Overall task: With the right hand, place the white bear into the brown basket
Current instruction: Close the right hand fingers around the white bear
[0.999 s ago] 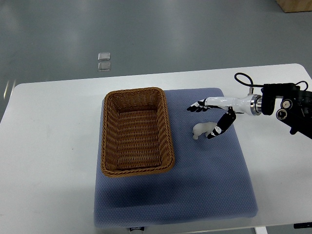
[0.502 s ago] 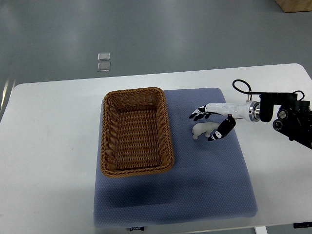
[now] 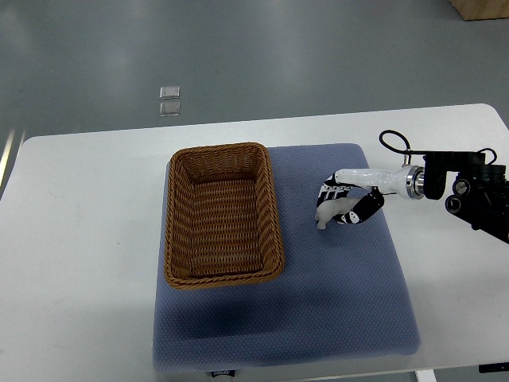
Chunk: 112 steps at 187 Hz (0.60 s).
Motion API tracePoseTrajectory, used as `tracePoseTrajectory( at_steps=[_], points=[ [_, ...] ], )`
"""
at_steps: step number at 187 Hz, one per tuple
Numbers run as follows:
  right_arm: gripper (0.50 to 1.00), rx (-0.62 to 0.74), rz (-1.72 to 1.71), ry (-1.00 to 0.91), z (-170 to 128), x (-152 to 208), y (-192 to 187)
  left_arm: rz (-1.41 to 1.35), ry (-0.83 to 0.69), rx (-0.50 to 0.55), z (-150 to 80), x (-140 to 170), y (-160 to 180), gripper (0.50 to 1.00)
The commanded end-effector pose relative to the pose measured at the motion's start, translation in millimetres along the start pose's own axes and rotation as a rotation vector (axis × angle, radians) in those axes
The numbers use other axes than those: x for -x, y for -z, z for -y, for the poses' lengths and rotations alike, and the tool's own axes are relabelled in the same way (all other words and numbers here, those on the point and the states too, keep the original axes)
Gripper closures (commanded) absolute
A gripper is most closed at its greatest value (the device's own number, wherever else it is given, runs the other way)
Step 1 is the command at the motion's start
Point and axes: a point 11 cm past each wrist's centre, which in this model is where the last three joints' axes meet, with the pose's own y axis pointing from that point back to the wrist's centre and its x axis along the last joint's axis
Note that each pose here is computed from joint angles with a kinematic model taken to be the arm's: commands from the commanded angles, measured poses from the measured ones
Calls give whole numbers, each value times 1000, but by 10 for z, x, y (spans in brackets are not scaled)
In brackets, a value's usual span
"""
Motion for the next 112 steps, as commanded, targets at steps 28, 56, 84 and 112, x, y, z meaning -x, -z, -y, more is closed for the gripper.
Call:
tracePoseTrajectory(
  at_steps=[28, 56, 84, 112],
  points=[
    [1000, -36, -7, -6, -12, -44, 52, 0, 0, 0, 0, 0, 0, 500],
    [1000, -68, -12, -10, -16, -72, 96, 0, 0, 0, 0, 0, 0, 500],
    [1000, -95, -31, -26, -51, -185, 152, 0, 0, 0, 0, 0, 0, 500],
    [1000, -121, -52, -52, -89, -346, 228, 0, 0, 0, 0, 0, 0, 500]
  ],
)
